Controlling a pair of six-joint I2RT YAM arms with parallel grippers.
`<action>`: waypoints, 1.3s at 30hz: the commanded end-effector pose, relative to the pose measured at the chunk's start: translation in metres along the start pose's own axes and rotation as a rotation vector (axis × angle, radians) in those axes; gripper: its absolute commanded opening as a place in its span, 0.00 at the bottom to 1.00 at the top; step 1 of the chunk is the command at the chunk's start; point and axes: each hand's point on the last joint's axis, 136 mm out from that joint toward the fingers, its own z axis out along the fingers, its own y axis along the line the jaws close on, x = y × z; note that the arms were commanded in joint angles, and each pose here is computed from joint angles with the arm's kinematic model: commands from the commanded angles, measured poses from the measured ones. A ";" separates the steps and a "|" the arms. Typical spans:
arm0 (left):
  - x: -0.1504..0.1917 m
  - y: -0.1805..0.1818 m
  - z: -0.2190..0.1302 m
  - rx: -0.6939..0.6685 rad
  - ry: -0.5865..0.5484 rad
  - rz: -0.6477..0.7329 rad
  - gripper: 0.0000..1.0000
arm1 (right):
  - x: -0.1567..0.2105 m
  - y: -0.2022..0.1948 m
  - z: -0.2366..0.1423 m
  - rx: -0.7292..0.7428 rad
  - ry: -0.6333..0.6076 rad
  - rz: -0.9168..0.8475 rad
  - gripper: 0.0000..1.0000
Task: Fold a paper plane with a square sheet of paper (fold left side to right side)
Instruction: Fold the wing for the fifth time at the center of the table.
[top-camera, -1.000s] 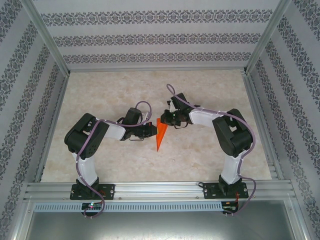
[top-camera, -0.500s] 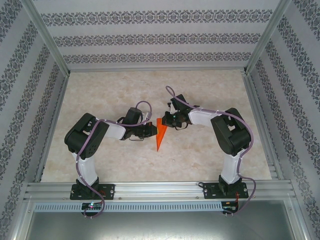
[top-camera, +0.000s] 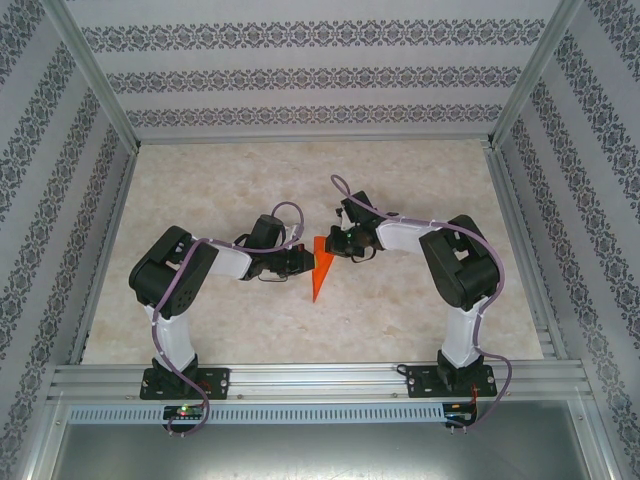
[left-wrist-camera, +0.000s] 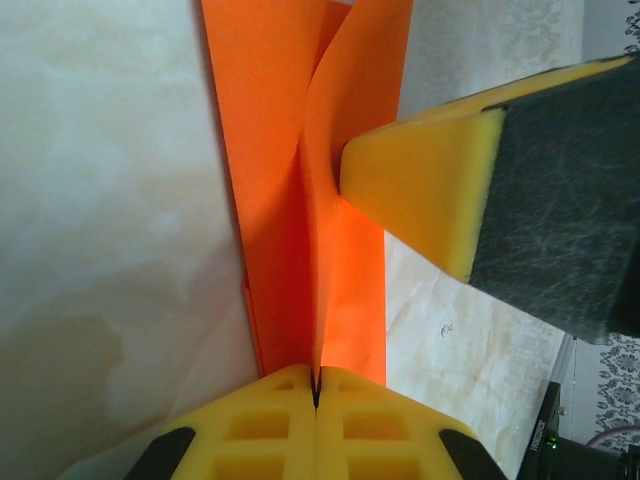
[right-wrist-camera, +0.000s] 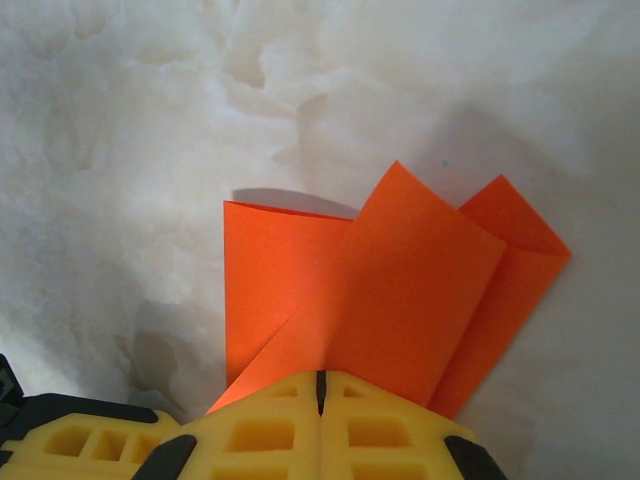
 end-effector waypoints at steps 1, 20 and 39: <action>0.002 0.022 0.006 -0.066 0.014 -0.016 0.00 | 0.013 -0.025 0.006 0.063 0.029 0.024 0.02; -0.016 -0.030 -0.040 -0.051 -0.067 0.080 0.32 | 0.036 -0.053 0.013 0.112 0.062 0.055 0.00; 0.042 -0.074 -0.008 0.089 0.127 0.073 0.22 | 0.036 -0.050 0.013 0.106 0.065 0.045 0.00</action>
